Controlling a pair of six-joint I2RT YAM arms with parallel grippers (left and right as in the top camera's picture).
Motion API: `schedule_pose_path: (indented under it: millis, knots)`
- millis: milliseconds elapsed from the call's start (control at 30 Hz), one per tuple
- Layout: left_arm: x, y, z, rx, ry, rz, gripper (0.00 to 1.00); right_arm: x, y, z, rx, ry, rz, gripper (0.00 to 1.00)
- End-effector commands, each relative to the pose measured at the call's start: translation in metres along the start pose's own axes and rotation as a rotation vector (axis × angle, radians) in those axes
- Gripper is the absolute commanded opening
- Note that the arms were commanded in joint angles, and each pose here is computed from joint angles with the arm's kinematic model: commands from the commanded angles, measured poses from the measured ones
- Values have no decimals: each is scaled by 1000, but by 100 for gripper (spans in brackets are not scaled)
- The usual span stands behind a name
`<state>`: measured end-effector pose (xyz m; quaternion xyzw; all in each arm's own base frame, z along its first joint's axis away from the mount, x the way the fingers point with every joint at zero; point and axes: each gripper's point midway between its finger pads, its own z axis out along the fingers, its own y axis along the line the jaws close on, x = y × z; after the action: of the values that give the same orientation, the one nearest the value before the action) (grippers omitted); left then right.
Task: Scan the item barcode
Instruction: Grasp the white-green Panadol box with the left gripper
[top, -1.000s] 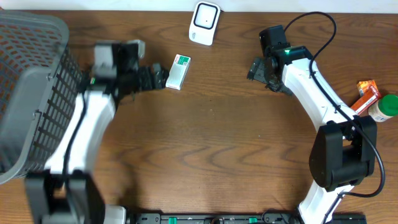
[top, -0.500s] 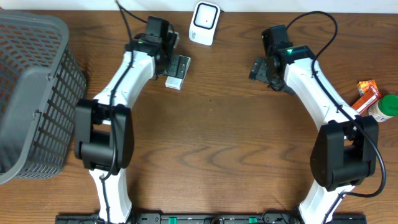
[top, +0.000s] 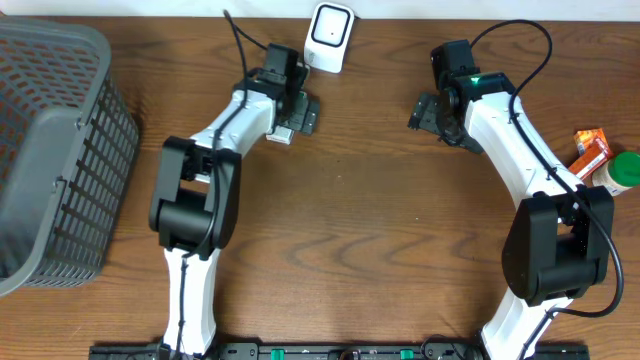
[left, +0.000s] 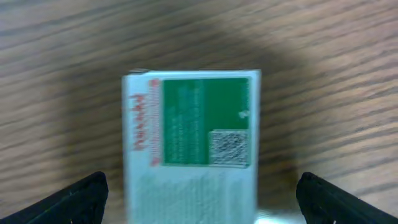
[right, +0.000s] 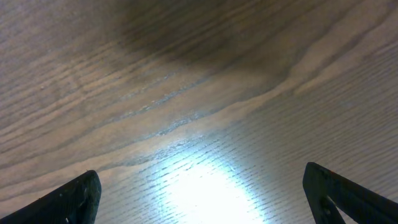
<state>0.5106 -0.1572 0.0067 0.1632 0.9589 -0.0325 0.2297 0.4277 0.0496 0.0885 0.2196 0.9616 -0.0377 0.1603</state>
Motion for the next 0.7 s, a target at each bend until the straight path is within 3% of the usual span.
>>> schedule_pose_path:
  millis: [0,300,667]
  knots:
    - [-13,-2,1,-10,-34,18,98,-9,-4,-11,-9,-29,5,99]
    - [-5,-11,17,1,-19,32,100,-5,1,-10,-39,-7,5,98]
    - [1,3,24,-75,4,56,69,-4,1,-10,-37,-4,3,96]
